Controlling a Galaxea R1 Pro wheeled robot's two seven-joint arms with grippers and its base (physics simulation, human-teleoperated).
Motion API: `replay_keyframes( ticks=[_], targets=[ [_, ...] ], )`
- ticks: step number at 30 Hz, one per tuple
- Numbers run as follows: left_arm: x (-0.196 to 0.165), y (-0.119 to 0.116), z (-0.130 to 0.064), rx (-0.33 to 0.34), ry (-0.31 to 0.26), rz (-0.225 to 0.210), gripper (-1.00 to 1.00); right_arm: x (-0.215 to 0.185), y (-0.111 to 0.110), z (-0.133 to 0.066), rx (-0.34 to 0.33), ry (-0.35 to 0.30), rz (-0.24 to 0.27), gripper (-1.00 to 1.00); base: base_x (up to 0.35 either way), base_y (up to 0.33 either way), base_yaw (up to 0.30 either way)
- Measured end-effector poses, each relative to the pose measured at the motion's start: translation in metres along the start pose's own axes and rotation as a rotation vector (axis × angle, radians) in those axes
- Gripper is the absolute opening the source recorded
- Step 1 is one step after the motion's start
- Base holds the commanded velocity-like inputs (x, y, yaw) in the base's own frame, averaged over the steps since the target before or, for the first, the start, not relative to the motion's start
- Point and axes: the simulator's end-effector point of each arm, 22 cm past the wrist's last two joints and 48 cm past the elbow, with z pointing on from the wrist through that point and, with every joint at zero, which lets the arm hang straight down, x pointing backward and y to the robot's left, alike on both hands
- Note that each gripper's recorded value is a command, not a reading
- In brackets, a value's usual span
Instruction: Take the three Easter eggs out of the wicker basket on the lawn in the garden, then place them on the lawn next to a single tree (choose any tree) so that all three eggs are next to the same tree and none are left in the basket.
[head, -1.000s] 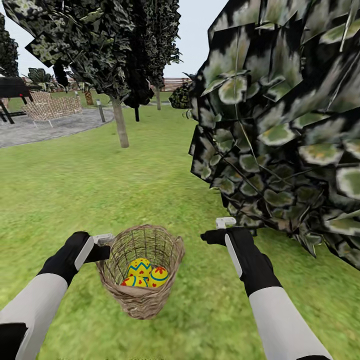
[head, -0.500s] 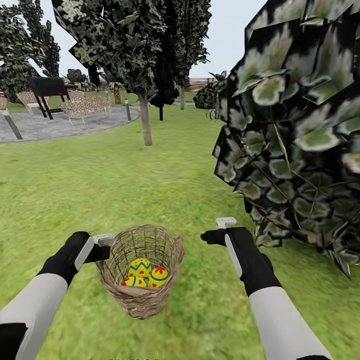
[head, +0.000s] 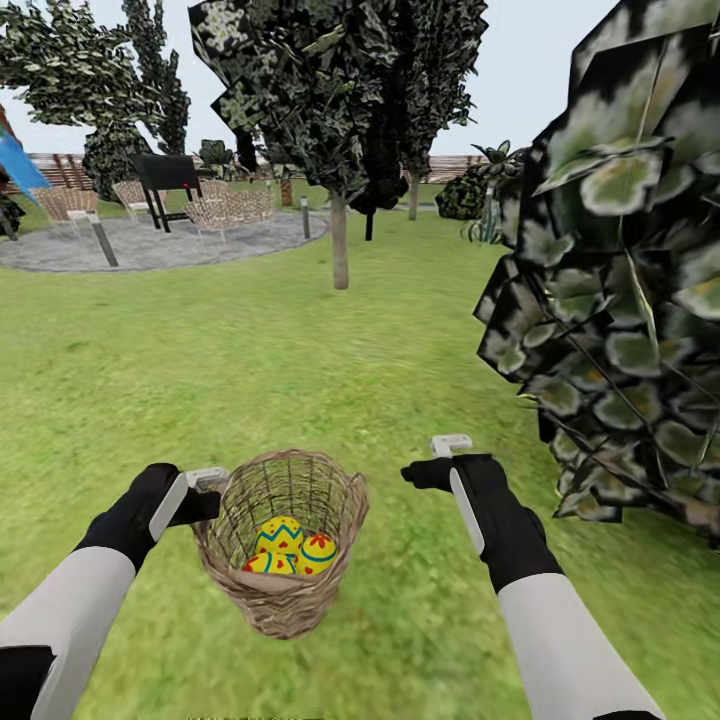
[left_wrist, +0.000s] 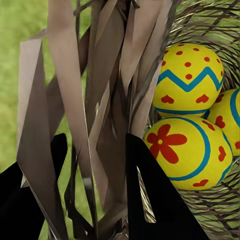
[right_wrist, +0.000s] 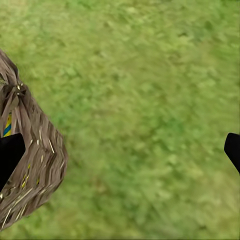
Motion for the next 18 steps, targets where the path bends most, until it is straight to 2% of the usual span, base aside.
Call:
replay_keyframes(
  ticks=[11,15,18],
  targets=[
    [0.0000,-0.0001,0.0000,0.000,0.000,0.000,-1.00,0.0001,-0.0008,0.0000,0.001,0.000,0.000,1.00,0.000,0.000,0.297],
    [0.0000,0.0018,0.0000,-0.009,0.000,0.007,-1.00,0.0001,-0.0017,-0.0001,0.002,0.000,0.000,1.00,0.000,0.000,0.077],
    [-0.0002,-0.0018,0.0000,0.008,0.000,-0.005,-1.00,-0.0025,-0.0044,0.0001,0.006,-0.014,-0.003,1.00,0.000,0.000,0.004]
  ],
)
